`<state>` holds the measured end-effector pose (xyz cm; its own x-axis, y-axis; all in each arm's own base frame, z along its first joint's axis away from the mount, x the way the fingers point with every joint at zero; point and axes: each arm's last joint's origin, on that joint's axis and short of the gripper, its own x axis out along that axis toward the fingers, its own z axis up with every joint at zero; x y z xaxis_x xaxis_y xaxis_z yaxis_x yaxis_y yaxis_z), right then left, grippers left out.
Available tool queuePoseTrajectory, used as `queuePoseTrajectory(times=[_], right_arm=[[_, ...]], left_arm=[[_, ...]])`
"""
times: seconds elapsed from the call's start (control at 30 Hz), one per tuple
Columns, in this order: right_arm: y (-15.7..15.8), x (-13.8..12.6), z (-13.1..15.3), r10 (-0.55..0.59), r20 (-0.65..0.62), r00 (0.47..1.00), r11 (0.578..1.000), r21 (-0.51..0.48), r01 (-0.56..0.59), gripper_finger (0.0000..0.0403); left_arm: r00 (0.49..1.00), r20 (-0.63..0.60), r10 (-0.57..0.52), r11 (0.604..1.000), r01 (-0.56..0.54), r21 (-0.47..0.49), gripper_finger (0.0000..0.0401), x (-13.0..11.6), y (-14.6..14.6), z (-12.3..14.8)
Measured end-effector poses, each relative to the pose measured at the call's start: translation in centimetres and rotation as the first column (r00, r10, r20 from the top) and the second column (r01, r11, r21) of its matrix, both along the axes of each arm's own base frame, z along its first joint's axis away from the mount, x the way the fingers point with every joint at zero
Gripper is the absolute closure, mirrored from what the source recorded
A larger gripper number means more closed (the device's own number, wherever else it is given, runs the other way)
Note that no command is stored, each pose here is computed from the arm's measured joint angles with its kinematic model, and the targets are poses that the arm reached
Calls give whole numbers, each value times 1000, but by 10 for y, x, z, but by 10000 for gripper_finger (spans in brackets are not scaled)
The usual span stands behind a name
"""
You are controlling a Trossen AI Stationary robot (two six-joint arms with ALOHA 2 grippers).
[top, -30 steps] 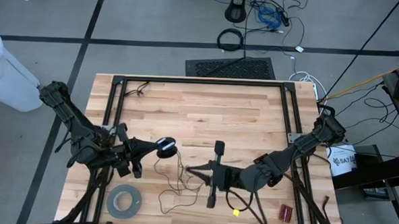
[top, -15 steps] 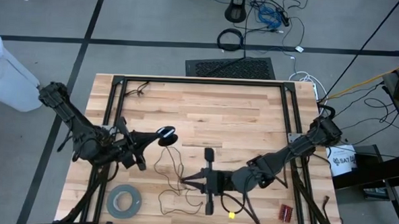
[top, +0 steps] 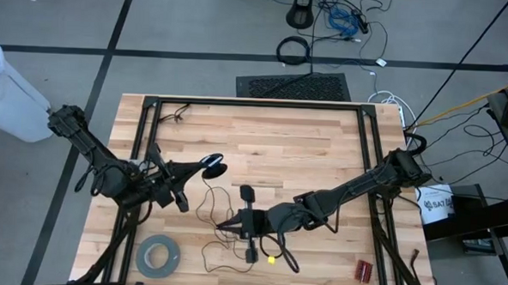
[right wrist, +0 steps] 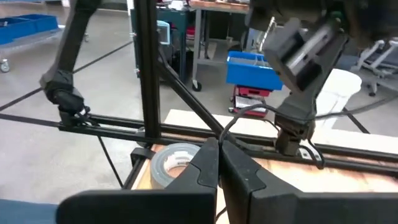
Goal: Coil cords
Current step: Uncoil the black wire from the spool
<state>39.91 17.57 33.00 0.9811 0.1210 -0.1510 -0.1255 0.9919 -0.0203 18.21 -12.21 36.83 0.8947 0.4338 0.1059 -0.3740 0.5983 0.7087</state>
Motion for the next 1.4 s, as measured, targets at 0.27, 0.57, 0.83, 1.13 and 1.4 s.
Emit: queuePoseTrajectory(times=[0.27,0.57,0.83,1.13,1.4], right_arm=[[-17,4,-19,-143,-151,978,987,-99,129,403],[-48,-5,-38,-380,-353,855,924,-192,331,403],[-62,-27,-39,-478,-480,736,878,-252,406,403],[-61,-35,-34,-466,-494,734,884,-278,375,385],[-43,-47,16,-340,-265,902,922,-281,265,325]], left_arm=[[995,41,-88,996,89,-19,401,-1,-4,2],[992,47,-116,993,118,-23,401,-4,-8,3],[998,15,-53,998,53,-25,401,-11,-13,2],[998,-3,-61,998,61,-23,401,-17,-20,0],[994,-69,-89,996,90,11,401,-17,-24,-10]])
